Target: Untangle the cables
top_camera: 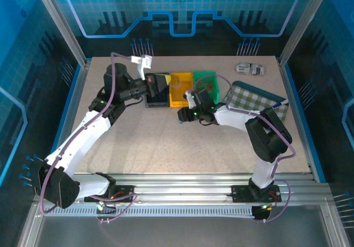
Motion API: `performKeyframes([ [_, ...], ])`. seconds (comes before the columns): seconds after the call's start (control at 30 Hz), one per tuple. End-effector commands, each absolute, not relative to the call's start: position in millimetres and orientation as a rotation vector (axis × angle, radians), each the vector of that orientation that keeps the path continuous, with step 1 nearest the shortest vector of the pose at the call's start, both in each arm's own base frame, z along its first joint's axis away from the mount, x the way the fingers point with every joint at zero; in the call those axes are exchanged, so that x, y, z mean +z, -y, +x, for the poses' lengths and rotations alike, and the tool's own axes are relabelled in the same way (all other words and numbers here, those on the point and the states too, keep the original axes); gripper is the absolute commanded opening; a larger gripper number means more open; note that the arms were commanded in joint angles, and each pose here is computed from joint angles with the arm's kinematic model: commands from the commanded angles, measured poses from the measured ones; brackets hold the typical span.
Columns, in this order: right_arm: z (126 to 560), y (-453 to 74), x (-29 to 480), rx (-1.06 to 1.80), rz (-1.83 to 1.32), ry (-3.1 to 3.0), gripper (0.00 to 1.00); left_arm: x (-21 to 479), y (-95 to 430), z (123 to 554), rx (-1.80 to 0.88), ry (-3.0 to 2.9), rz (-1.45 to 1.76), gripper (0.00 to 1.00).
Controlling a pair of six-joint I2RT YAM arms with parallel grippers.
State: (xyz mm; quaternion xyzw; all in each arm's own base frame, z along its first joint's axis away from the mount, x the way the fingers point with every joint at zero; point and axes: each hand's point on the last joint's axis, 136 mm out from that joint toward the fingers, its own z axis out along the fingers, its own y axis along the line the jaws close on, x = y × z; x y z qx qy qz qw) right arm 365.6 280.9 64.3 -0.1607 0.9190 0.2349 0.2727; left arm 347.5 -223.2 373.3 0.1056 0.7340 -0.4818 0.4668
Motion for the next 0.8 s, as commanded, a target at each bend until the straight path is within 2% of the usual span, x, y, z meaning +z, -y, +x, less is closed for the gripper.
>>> performKeyframes([
  [0.0,357.9,-241.2,46.6,0.54,-0.261,-2.558,0.46,434.3,185.1,364.5,-1.139,-1.578,0.098,0.0],
  [0.2,337.6,-189.6,25.5,0.399,-0.07,-2.635,0.47,448.6,144.0,390.0,-1.017,-1.459,-0.104,0.0],
  [0.47,326.1,-140.0,28.4,0.261,0.148,-2.612,0.51,450.4,132.0,396.8,-0.914,-1.456,-0.129,0.0],
  [0.77,346.6,-177.6,85.1,0.465,-0.061,-2.432,0.54,448.5,153.2,385.5,-1.014,-1.489,-0.02,0.0],
])
